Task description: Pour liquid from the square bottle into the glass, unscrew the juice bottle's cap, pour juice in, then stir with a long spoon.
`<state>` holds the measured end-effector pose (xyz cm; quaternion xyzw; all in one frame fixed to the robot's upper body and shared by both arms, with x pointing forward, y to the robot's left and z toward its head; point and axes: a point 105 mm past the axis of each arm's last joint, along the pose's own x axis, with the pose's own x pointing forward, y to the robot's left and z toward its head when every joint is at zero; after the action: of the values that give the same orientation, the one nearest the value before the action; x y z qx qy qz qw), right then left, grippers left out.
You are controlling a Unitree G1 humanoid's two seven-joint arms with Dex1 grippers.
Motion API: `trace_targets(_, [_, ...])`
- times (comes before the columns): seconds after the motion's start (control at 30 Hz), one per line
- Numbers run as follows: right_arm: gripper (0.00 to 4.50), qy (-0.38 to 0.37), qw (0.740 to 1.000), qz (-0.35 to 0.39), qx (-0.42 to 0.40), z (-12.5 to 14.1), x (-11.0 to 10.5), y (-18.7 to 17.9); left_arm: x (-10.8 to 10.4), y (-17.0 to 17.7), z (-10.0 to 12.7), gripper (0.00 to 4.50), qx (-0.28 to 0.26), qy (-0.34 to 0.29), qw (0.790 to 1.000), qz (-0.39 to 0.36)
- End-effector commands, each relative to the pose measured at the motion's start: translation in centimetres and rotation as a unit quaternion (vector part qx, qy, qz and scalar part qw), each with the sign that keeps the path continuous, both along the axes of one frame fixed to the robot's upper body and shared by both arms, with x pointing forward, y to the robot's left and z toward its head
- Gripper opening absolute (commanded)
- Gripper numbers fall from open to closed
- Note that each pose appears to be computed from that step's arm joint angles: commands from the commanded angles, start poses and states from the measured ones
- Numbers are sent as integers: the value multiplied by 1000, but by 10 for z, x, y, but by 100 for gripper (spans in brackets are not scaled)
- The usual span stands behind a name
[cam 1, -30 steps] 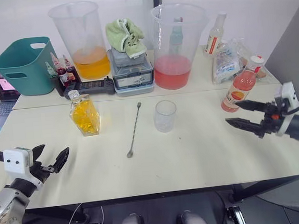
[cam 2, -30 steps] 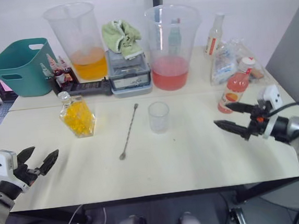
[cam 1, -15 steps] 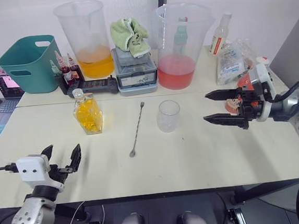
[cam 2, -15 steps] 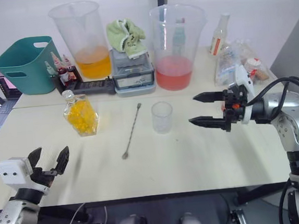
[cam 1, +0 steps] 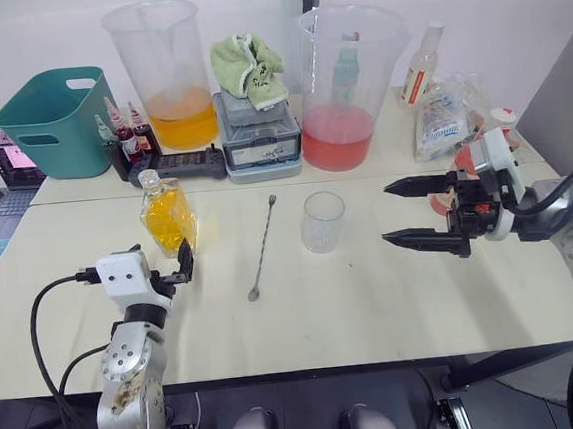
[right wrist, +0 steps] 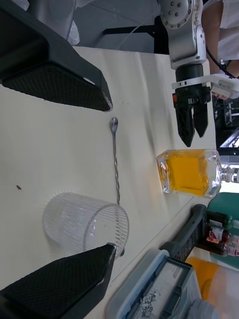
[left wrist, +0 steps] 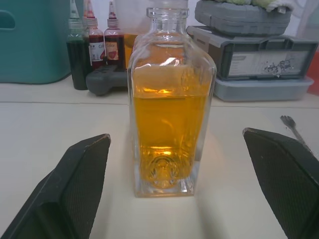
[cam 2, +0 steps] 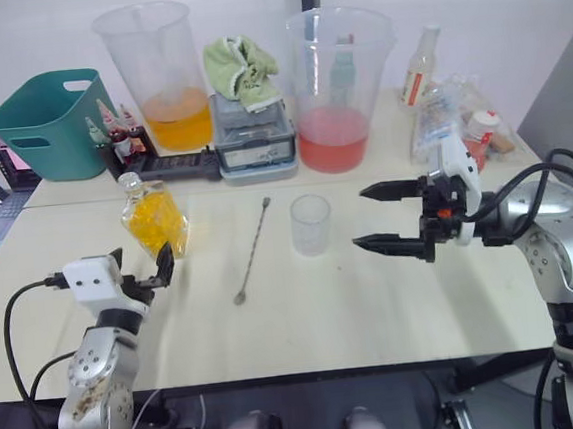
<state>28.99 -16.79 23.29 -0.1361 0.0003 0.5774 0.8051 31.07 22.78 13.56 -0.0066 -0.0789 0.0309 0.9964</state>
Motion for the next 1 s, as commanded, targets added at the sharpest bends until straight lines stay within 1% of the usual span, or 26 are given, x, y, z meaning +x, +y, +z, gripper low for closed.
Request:
trace_targets(0.03, [449,-33,999,-15,-6,12,-4,-5,10,1,14,450,9,-20,1000,3])
trace_targets(0.17, [449,-35,999,-24,-5,12,-5,-8,23,-2,21,450,12,-24,1000,-7])
trace_targets(0.33, [449,-39,999,-29,-5,13,-4,-8,33,-1,24,450,20,-23,1000,-6])
trace_targets(0.47, [449,-40,998,-41,-5,12,-2,-10,54,7,27,450,5,-15,1000,10])
trace_targets(0.57, [449,-44,998,-41,-1,9,0,-4,67,4,29,450,4,-9,1000,5])
trace_targets(0.63, [450,-46,998,-39,7,10,0,0,73,4,31,396,-5,-7,1000,0])
trace_targets(0.7, [450,-47,998,-39,9,11,0,2,75,5,35,343,-2,-9,1000,-2])
trace_targets(0.73, [450,-48,998,-39,10,11,0,3,75,6,35,306,0,-9,1000,-3])
trace_targets(0.77, [450,-48,998,-40,10,11,0,3,75,6,35,284,2,-8,1000,-4])
trace_targets(0.93, [450,-49,998,-43,10,11,-1,2,72,5,39,284,6,-13,1000,-12])
trace_targets(1.0, [450,-48,998,-43,10,10,0,3,69,4,44,284,9,-24,1000,-17])
